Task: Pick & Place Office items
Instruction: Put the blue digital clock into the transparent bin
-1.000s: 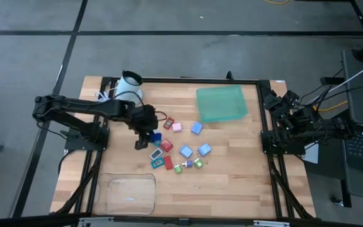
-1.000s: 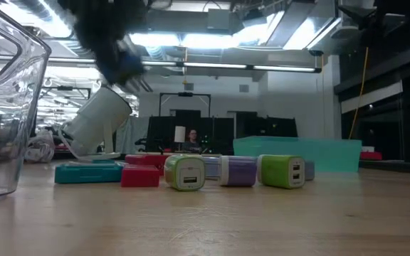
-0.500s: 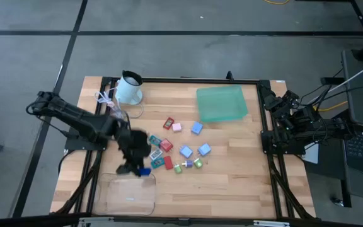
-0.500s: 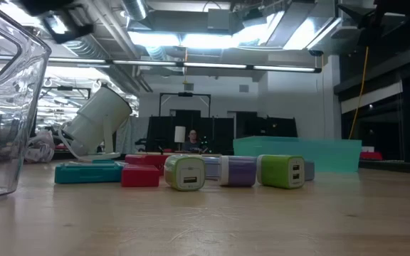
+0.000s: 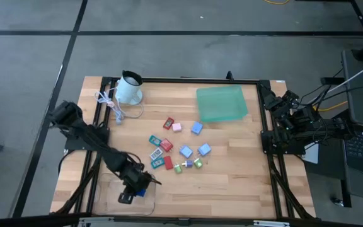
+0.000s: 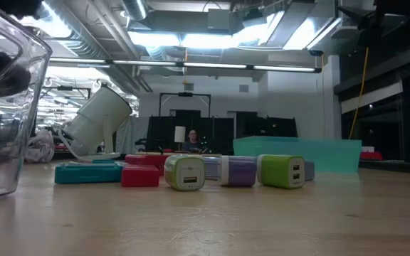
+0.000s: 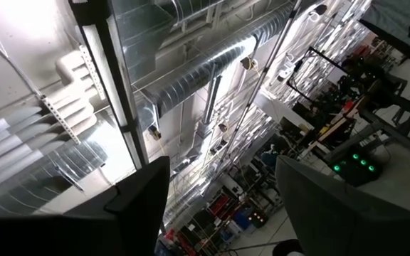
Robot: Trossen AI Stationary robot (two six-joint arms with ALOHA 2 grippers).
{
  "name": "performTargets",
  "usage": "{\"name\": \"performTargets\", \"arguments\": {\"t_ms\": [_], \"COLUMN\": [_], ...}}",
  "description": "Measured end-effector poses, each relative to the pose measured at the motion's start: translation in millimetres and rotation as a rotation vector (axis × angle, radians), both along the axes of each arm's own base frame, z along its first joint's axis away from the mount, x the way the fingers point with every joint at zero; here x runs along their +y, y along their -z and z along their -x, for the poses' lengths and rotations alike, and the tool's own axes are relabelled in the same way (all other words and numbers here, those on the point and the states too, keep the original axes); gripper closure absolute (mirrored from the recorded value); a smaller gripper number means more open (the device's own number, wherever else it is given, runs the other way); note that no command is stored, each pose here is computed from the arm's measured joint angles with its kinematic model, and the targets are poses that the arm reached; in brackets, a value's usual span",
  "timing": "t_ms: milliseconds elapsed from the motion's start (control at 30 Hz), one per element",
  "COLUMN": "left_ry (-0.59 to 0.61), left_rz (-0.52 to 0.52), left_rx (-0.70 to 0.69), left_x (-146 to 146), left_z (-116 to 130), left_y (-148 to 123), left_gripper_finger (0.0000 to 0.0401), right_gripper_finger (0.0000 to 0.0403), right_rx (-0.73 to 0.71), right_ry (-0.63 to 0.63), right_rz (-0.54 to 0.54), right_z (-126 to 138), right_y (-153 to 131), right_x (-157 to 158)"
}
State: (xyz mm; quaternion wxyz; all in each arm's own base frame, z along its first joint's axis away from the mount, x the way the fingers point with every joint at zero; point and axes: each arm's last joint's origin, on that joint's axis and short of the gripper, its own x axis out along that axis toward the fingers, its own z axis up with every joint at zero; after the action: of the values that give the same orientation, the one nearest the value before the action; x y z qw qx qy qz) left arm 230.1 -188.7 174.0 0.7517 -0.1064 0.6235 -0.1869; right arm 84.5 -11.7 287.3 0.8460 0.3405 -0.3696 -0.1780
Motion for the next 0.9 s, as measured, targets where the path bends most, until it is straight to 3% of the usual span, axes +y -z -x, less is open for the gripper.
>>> {"name": "performTargets", "arguments": {"t_ms": [267,900], "left_ry": [-0.060,-0.110], "left_rz": [-0.096,-0.207], "left_rx": [-0.033,-0.061], "left_x": [-6,-1], "left_z": [-7,-2], "left_y": [22,19], "left_gripper_finger": [0.0249,0.0247], "right_gripper_finger": [0.0142,0.0142], "right_rx": [-0.004,-0.021], "right_ry": [-0.002,-0.001], "right_rz": [-0.005,-0.005], "right_z": [0,1], "right_y": [0,-3], "right_x": [0,0]}}
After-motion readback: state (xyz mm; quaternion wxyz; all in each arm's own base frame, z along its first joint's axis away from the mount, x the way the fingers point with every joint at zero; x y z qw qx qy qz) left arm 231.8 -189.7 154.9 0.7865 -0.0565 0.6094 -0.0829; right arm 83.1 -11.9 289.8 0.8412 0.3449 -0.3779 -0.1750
